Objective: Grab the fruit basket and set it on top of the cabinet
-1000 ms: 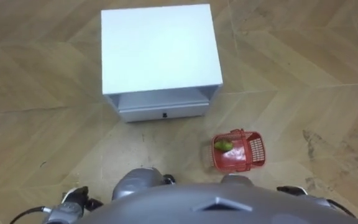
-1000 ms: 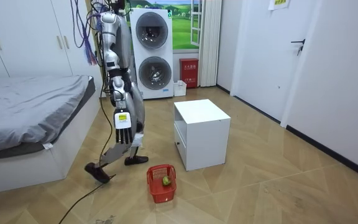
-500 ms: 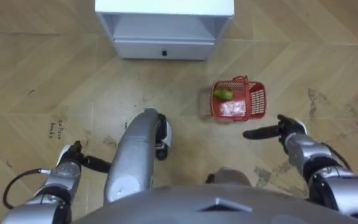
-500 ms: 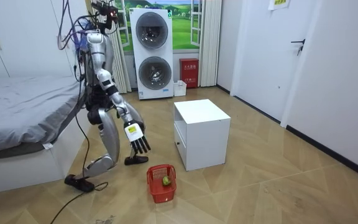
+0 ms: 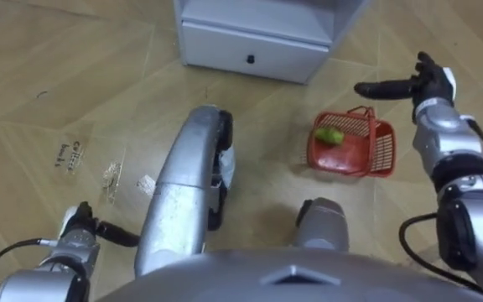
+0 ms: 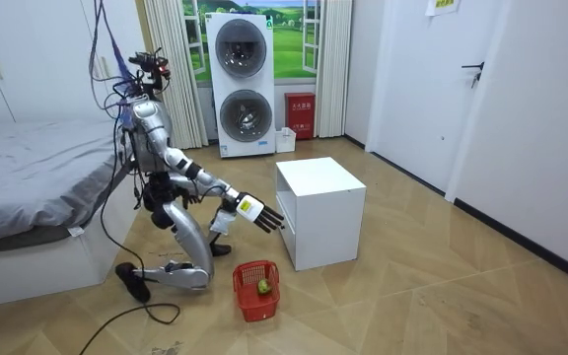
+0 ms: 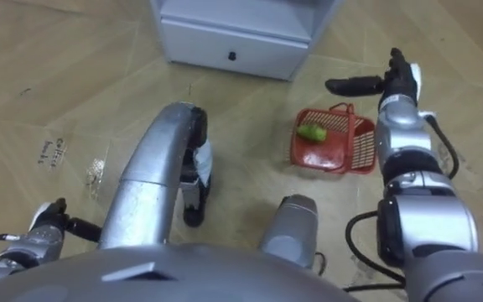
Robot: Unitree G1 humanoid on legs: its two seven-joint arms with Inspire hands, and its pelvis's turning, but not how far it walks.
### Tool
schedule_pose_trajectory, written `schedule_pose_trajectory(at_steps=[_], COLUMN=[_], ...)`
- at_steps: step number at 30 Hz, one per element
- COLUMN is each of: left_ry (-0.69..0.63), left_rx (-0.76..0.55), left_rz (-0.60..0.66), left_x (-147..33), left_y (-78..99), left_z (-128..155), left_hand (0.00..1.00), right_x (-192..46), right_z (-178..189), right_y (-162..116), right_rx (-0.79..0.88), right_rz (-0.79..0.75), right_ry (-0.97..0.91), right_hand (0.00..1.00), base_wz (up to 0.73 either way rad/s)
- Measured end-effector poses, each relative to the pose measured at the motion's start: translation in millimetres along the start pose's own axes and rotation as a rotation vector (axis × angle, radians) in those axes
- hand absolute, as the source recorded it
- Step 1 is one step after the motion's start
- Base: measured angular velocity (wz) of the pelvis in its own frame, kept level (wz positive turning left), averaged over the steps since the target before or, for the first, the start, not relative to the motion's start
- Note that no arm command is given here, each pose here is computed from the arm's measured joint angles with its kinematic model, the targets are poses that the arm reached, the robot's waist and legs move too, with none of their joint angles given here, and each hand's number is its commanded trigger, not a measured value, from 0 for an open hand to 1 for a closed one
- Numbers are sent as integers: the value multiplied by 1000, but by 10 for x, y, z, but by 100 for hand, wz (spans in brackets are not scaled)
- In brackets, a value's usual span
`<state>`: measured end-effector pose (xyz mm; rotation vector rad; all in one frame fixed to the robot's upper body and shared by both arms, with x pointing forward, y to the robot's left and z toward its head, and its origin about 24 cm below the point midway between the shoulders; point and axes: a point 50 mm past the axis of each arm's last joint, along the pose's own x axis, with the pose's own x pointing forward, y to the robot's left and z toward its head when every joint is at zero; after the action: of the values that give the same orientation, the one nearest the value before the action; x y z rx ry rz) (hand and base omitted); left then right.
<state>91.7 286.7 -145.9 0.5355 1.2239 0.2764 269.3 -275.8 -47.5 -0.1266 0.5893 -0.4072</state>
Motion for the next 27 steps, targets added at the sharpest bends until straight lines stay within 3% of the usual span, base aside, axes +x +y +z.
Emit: schedule_pose_trajectory(at_steps=[2, 10, 15, 27], left_ry=[-20, 84, 112, 107], left_rx=[7, 78, 90, 142], left_rz=[2, -50, -85, -196], left_x=[-10, -109, -145, -172], left_y=[-37, -128, -161, -304], left_z=[7, -480, -606, -592], left_hand=[0, 0, 0, 0], right_x=[5, 16, 11, -40], right_z=[25, 68, 98, -238], right_y=[-6, -89, -58, -40], right_rx=[3, -25, -43, -108], right_rz=[-7, -16, -3, 35], right_ry=[-8, -27, -44, 69], right_hand=[0, 0, 0, 0], base_wz=[45, -1, 3, -2])
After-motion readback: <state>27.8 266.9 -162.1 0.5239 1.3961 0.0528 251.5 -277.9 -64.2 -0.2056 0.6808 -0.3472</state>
